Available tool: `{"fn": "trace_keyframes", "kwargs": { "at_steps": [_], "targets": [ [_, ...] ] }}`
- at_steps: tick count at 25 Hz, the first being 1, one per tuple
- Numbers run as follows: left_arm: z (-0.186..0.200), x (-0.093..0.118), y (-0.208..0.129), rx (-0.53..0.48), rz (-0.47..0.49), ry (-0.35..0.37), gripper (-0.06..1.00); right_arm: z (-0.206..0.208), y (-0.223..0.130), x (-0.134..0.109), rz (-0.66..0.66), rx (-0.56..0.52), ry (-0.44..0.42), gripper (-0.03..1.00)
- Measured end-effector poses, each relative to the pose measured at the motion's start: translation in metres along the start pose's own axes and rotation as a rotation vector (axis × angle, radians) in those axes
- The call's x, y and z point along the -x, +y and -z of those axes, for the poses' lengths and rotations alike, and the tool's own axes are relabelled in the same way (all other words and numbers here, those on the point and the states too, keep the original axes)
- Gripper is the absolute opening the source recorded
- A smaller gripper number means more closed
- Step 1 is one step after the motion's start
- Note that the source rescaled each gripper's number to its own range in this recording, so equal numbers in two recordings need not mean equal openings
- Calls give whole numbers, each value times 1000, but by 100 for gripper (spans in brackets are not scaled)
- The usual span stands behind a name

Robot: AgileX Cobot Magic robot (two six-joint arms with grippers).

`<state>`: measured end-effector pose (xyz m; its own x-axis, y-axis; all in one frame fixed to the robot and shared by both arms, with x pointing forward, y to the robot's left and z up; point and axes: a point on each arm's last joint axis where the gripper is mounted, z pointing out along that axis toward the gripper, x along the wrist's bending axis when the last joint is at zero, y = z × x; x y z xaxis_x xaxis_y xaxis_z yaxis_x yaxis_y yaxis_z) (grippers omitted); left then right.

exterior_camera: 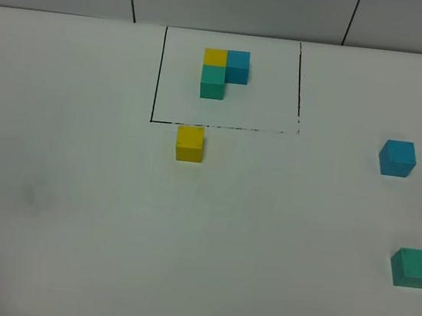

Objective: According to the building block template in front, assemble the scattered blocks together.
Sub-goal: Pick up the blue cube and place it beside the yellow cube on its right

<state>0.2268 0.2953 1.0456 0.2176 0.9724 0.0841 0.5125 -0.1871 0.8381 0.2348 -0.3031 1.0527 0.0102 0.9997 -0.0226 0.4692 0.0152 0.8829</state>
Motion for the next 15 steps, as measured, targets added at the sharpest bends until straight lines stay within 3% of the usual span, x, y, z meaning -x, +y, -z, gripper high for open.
{"fn": "trace_keyframes", "kwargs": {
  "at_steps": [7, 15],
  "targets": [
    [-1, 1, 1, -9, 60, 89, 71, 0, 0, 0, 0, 0, 0, 0],
    [-1, 2, 1, -9, 83, 98, 71, 0, 0, 0, 0, 0, 0, 0]
  ]
}}
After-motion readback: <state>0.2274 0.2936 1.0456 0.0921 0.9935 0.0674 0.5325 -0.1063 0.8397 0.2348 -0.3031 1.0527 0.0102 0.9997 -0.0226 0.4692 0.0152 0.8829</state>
